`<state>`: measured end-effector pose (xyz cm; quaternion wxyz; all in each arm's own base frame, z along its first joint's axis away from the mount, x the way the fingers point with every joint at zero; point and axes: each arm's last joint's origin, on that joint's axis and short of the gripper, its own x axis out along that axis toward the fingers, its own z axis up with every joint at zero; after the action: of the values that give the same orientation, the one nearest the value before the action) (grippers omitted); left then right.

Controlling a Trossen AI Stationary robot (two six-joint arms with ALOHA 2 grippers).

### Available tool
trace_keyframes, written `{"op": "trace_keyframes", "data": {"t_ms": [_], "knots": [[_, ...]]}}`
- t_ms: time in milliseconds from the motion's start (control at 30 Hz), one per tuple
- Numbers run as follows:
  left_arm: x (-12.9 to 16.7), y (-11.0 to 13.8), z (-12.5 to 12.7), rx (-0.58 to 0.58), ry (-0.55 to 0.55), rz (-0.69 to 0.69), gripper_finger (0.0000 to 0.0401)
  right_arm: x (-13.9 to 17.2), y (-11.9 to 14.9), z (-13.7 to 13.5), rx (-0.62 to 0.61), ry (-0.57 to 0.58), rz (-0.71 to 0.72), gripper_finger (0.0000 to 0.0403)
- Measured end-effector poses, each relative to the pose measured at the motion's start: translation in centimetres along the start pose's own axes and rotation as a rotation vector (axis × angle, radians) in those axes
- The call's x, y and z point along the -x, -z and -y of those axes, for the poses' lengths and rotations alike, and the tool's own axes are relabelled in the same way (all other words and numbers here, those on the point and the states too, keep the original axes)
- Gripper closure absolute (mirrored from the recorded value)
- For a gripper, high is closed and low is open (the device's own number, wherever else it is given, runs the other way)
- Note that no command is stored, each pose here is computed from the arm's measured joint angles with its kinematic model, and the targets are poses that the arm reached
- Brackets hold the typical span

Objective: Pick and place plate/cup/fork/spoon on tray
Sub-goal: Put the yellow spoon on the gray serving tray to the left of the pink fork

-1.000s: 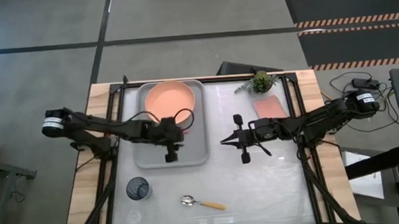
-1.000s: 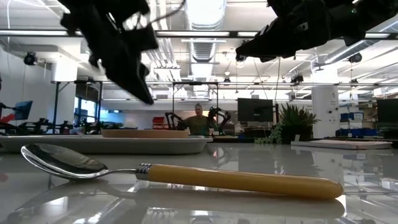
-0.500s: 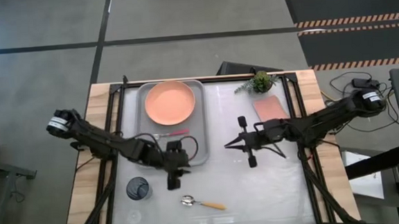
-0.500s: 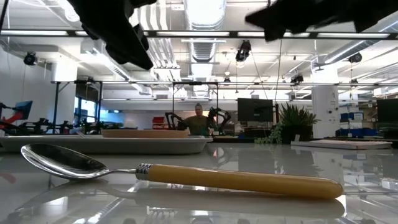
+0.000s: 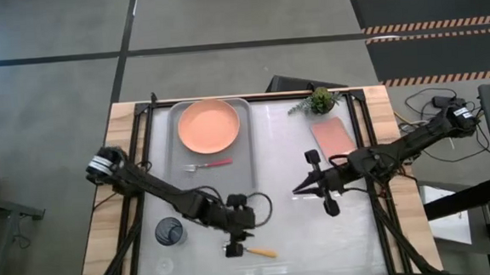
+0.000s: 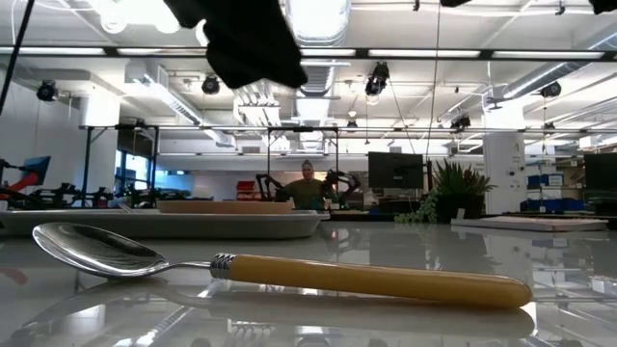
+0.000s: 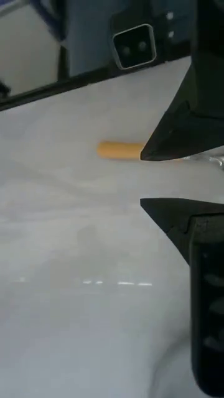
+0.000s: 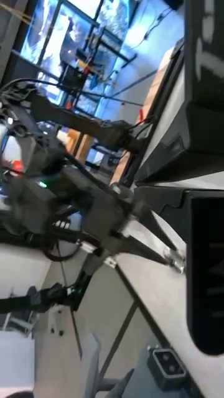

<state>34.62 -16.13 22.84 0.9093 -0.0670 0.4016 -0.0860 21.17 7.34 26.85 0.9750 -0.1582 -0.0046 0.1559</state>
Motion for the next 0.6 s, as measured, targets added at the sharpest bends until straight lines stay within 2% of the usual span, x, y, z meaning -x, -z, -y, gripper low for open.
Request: {"op": "trace_keyframes", "data": {"t_ms": [167, 333, 600], "knots": [[-1.9, 0.5, 0.7, 0.022, -0.011, -0.116, 0.0313, 0.4, -0.6, -0.9, 0.006, -0.04, 0.024, 0.0394], [-3.2, 1.8, 1.7, 0.09, 0.07, -0.212, 0.0301, 0.5, -0.6, -1.2, 0.027, -0.056, 0.021, 0.0394], [-3.3, 2.4, 2.1, 0.085, 0.055, -0.205, 0.0261, 0.5, -0.7, -1.1, 0.057, -0.051, 0.026, 0.0394]]}}
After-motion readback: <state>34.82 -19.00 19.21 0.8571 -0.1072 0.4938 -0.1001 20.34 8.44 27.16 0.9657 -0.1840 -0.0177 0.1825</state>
